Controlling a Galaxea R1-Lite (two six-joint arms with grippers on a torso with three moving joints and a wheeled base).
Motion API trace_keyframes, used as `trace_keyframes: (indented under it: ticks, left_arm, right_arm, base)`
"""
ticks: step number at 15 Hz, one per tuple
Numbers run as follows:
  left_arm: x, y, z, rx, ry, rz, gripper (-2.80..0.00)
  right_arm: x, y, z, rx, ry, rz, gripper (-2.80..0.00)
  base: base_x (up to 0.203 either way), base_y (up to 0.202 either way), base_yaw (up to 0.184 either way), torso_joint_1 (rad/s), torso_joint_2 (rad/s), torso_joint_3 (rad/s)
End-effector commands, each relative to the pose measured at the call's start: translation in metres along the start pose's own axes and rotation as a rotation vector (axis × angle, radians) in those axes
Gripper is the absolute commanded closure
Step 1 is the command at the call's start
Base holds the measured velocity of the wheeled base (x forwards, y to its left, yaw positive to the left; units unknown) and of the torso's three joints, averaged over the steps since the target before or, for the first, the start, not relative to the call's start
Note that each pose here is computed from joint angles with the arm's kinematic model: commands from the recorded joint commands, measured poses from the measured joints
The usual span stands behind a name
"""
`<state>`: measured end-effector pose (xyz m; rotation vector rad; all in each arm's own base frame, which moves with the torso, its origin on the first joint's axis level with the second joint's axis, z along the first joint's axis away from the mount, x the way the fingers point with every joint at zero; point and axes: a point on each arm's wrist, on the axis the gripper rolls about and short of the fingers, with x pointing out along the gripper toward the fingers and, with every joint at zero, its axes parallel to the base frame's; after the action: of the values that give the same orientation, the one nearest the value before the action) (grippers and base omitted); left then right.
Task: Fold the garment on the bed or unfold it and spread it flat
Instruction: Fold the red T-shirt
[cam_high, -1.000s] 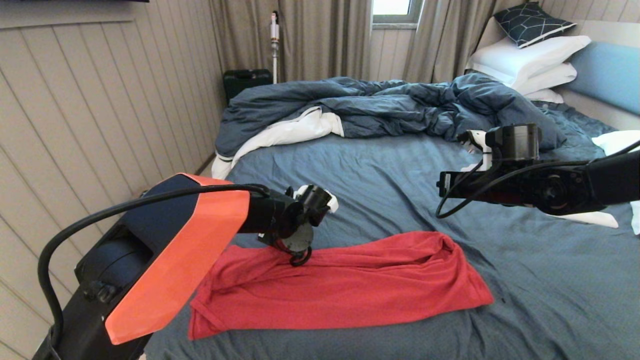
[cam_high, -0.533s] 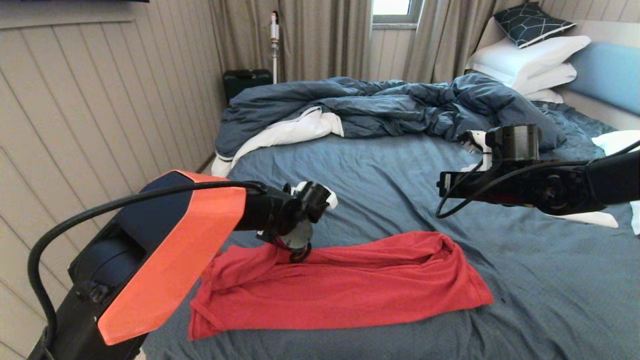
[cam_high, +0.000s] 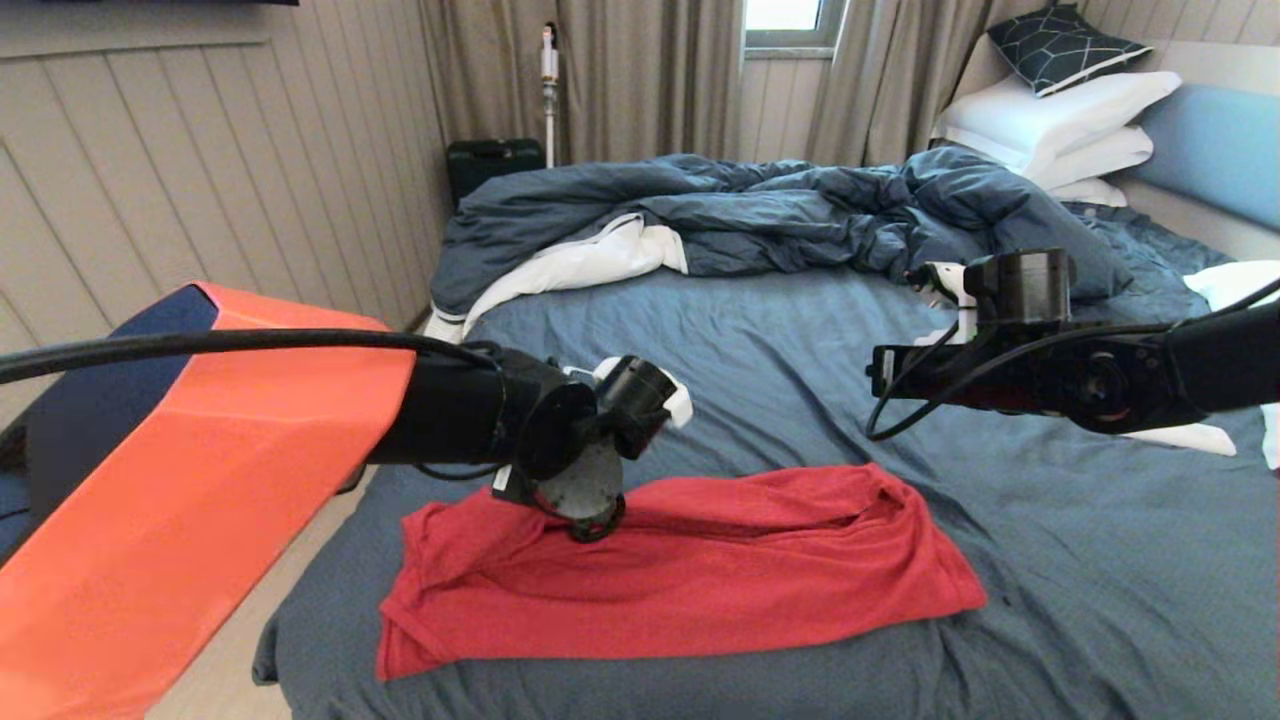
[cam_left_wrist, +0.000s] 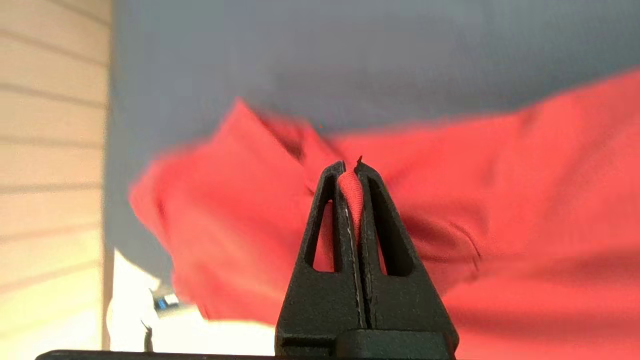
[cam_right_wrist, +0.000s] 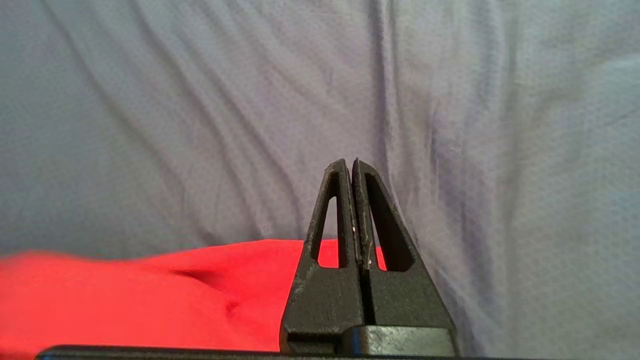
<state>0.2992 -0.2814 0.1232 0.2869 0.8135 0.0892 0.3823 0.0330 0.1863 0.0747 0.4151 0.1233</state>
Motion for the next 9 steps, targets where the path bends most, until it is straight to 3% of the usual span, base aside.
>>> trace_keyframes:
  ticks: [1, 6, 9]
  left_arm:
    - [-0.015, -0.003, -0.018, -0.007, 0.011, -0.004, 0.00]
    - [-0.013, -0.036, -0.062, 0.084, 0.065, -0.009, 0.00]
    - [-0.012, -0.042, -0.070, 0.096, 0.074, -0.013, 0.00]
  right_arm:
    - [-0.002, 0.001, 0.001, 0.000, -0.004, 0.003, 0.00]
    - [-0.002, 0.005, 0.000, -0.003, -0.001, 0.012, 0.00]
    - [-0.001, 0.004, 0.000, -0.002, 0.000, 0.011, 0.00]
  base:
    - [0.000, 0.000, 0.000, 0.000, 0.00, 0.000]
    - [0.000, 0.000, 0.000, 0.000, 0.00, 0.000]
    - [0.000, 0.000, 0.000, 0.000, 0.00, 0.000]
